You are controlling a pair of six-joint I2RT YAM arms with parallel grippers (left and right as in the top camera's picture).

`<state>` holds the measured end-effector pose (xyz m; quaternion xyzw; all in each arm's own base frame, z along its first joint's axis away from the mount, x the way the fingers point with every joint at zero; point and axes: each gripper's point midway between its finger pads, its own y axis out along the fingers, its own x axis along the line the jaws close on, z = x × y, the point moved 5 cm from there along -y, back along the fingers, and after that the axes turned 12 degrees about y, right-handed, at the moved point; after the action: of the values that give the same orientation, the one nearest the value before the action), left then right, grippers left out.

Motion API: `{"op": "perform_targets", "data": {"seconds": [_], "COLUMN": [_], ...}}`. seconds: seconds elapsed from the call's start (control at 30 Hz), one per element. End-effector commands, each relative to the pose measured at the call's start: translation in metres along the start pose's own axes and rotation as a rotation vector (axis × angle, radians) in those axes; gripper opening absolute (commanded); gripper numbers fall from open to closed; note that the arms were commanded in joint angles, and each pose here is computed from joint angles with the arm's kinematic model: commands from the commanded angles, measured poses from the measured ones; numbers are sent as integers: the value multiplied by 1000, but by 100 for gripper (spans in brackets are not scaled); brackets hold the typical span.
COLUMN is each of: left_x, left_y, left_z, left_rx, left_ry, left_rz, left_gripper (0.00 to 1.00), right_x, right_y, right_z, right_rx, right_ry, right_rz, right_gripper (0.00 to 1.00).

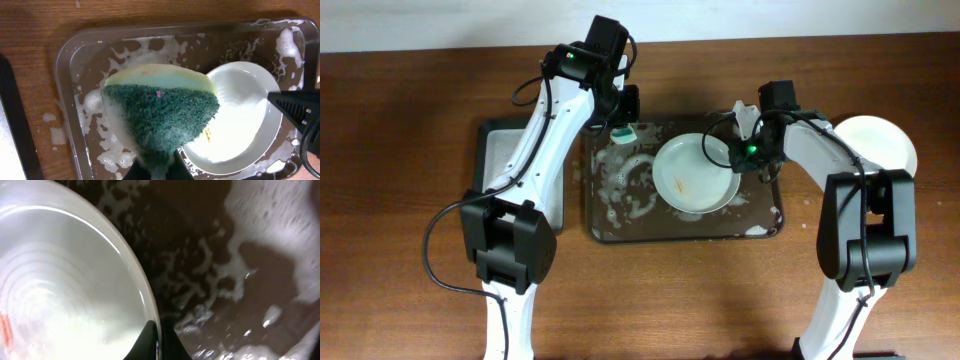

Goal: Clean dirty plates on tray and stack at the side

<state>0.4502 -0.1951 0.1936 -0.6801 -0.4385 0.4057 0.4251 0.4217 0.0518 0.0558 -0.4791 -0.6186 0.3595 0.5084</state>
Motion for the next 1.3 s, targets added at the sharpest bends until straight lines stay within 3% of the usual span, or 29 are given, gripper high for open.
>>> {"op": "perform_targets", "data": {"seconds": [0.0, 0.2, 0.27, 0.67, 1.1, 1.17, 1.27], "left_x": [2, -9, -16, -72, -84, -79, -54], "left_y": [14, 33, 34, 99, 181, 189, 188], "left_z": [2, 9, 9, 34, 39, 37, 27], "left_rx": [33, 79, 77, 169, 155, 139, 94], "left_ry": [-12, 11, 24, 261, 302, 305, 296], "left_rz": [-14, -11, -7, 24, 36, -5, -219], "left_gripper": [1, 0, 1, 1, 1, 1, 0], "right_x": [-2, 0, 4, 7, 22, 23, 22], "right_y": [0, -20, -20, -15, -7, -7, -4], "right_z": [10, 27, 29, 10, 9, 9, 11], "right_rx": [50, 106, 122, 14, -21, -20, -25], "right_ry": [230, 560, 593, 557, 454, 452, 451], "right_rz": [48, 99, 89, 83, 110, 109, 111], "right_gripper": [4, 4, 4, 4, 4, 4, 4]}}
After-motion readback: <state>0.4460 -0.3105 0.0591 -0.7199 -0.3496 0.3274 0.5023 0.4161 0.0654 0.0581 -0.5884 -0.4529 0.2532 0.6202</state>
